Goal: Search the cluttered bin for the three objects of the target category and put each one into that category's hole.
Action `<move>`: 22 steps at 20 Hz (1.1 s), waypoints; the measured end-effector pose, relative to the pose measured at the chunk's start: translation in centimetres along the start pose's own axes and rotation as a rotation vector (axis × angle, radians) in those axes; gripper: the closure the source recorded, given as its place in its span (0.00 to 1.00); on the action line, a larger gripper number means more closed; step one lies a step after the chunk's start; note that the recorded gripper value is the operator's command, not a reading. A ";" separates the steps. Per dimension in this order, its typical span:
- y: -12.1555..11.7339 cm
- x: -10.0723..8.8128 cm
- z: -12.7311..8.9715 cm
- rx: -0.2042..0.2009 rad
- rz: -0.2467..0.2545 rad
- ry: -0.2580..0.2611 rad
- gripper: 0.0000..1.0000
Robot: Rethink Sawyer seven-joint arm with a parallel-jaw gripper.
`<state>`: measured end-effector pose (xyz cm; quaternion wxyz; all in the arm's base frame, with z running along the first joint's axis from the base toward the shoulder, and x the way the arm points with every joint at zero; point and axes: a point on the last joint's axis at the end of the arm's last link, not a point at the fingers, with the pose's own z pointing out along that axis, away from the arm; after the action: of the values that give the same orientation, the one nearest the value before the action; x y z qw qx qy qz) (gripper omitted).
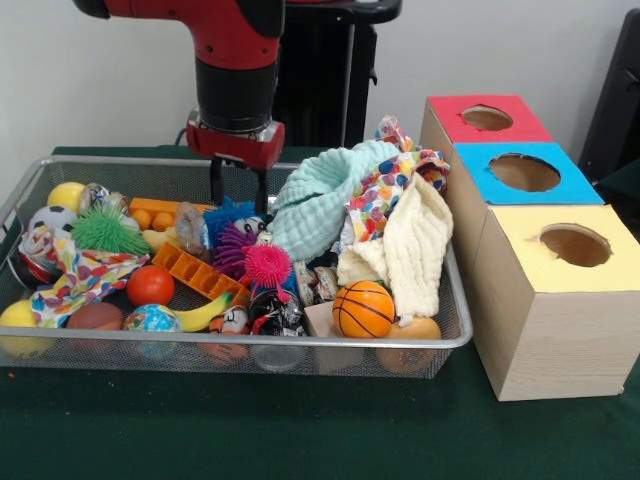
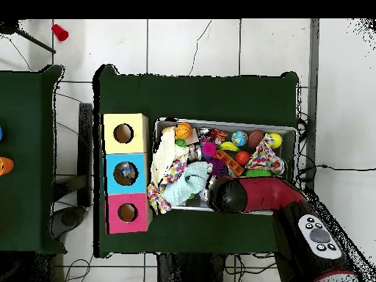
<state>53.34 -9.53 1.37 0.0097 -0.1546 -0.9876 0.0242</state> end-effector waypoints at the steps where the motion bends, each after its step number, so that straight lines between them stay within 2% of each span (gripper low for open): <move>1: -0.2 0.0 0.0 0.001 -0.001 0.000 0.00; 12: -2.2 -1.3 -0.4 0.007 0.012 0.026 0.00; 22: -2.8 -2.6 -0.6 -0.021 0.033 0.019 0.00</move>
<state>54.93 -12.95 2.05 0.0171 -0.1712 -0.9850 0.0125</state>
